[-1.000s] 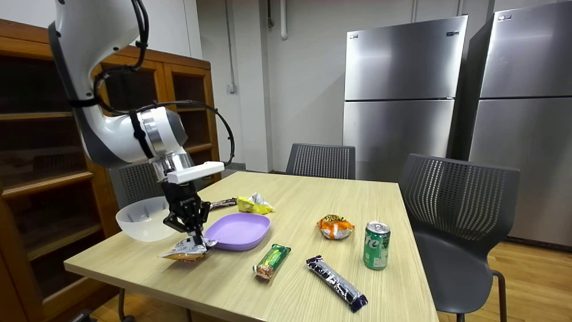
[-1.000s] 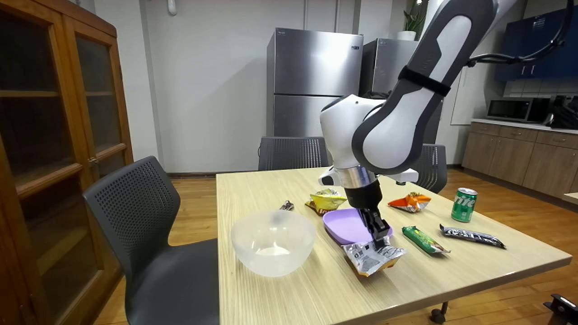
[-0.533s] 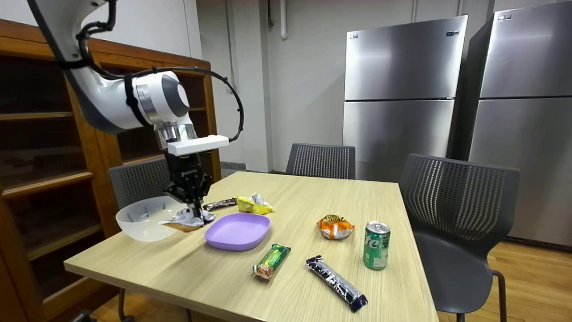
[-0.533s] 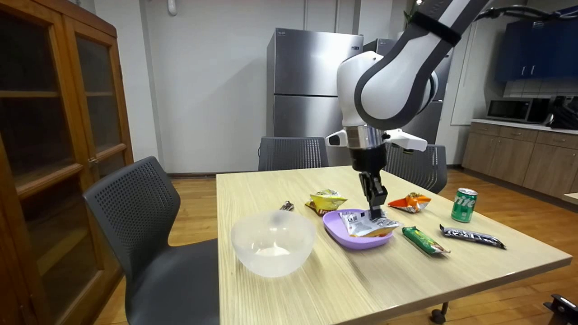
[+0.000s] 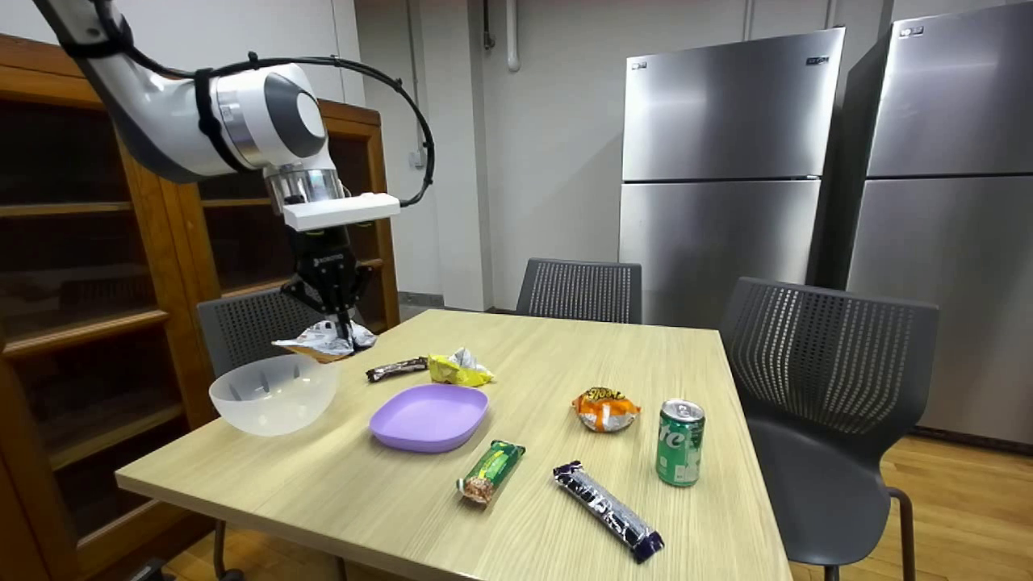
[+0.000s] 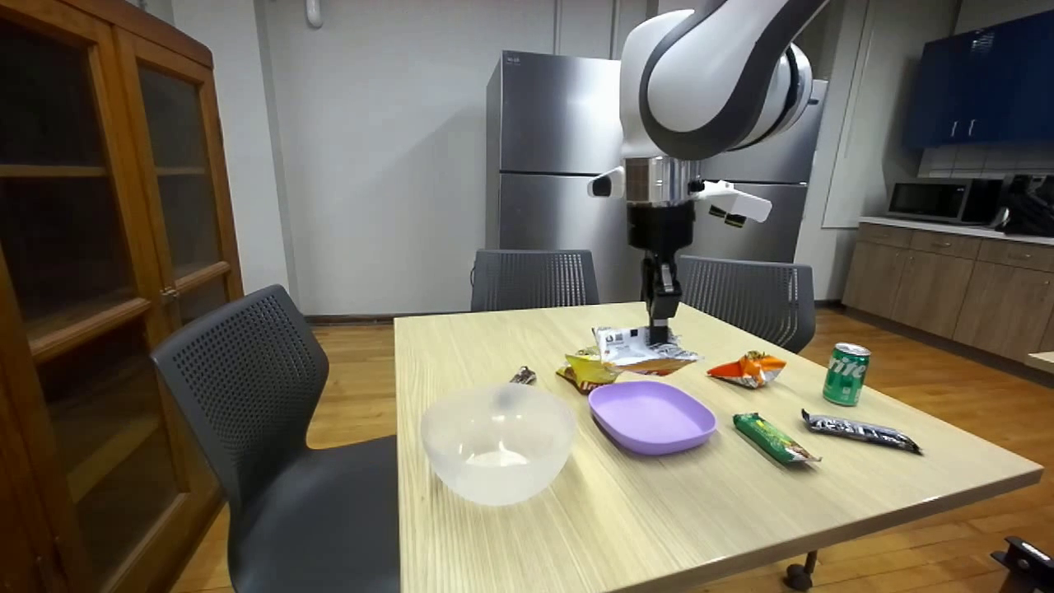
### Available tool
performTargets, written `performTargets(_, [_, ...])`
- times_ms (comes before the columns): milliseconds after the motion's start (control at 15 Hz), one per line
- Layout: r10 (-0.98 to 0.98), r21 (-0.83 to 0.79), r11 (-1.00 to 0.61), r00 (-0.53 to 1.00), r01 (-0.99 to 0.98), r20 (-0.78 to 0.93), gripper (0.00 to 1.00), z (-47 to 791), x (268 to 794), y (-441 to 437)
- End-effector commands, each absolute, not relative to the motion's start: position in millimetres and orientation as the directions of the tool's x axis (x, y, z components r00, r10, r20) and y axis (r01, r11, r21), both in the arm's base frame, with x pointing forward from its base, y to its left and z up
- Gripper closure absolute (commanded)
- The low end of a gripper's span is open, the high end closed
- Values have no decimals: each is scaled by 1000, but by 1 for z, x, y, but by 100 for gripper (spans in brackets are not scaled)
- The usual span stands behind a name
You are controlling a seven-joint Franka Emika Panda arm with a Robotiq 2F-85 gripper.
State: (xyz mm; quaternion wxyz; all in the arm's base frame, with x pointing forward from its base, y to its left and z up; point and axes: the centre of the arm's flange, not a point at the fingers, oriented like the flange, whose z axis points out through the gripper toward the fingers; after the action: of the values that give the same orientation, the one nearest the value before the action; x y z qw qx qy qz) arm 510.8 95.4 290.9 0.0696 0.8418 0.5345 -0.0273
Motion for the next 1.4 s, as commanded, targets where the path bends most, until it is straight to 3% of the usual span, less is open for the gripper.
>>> performTargets(0, [900,96,-417,425,904,-92,100,318,511,123])
performTargets(533, [917,104,-391,397,914,-43,100,330,525,199])
performTargets(1333, [879,58,-461,465,886,-107,100,286,561,268])
